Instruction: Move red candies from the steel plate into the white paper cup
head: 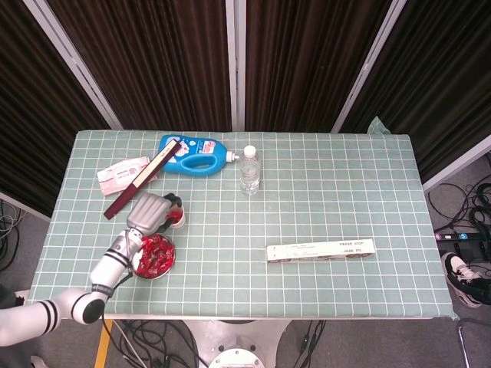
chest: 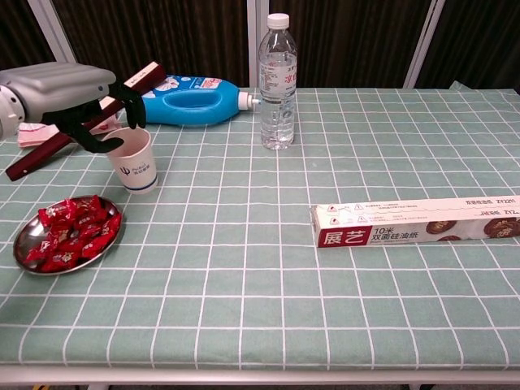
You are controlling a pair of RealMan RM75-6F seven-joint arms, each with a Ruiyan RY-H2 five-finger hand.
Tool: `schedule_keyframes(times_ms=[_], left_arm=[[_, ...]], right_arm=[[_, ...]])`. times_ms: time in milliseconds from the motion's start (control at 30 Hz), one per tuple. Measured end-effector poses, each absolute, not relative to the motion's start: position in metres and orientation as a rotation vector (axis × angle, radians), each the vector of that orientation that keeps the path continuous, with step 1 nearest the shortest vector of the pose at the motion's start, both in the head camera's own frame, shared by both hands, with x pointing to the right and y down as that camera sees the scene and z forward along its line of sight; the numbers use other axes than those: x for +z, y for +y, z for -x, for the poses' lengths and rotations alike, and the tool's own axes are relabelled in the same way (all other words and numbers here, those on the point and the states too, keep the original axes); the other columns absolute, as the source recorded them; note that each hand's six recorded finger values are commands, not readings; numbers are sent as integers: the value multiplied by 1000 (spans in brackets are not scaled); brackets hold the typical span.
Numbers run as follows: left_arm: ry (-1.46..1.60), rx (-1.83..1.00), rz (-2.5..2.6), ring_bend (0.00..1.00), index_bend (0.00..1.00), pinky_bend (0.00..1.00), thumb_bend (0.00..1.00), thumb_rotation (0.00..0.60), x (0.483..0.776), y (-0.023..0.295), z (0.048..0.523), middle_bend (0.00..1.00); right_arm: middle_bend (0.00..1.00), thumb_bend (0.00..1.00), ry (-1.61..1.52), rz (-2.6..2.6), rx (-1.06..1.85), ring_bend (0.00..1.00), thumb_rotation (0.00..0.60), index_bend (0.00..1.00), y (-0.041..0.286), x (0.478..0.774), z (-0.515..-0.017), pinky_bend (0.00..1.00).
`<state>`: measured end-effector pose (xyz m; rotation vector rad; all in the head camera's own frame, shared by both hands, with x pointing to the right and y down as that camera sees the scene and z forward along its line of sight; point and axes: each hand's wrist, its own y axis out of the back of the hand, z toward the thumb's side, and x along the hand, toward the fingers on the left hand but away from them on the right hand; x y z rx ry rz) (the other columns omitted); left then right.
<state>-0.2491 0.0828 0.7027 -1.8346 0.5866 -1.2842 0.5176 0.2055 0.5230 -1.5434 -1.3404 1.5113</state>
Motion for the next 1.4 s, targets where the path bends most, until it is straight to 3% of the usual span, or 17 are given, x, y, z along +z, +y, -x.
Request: schedule_keyframes(times_ms=[200, 367, 500, 700, 1400], left_arm=[[721, -1236, 1809, 925, 408, 1000, 380, 600, 673, 91, 270, 444], [737, -1226, 1801, 925, 439, 1000, 316, 600, 657, 124, 293, 454], [635, -1262, 1841, 925, 428, 1000, 254, 600, 666, 163, 302, 453], [527, -1280, 1896, 925, 404, 1000, 245, 600, 686, 194, 294, 450], [382, -1364, 1880, 927, 465, 1000, 266, 600, 730, 200, 272, 455]], right_arm=[[134, 34, -1331, 1552, 1503, 0, 600, 0, 204, 524, -515, 335], [134, 34, -1325, 1563, 1492, 0, 600, 0, 202, 526, -512, 336], [134, 34, -1321, 1566, 1484, 0, 600, 0, 202, 525, -510, 336], [134, 34, -1318, 1569, 1479, 0, 600, 0, 203, 524, -508, 336], [134, 34, -1323, 1559, 1490, 0, 600, 0, 205, 521, -511, 338]])
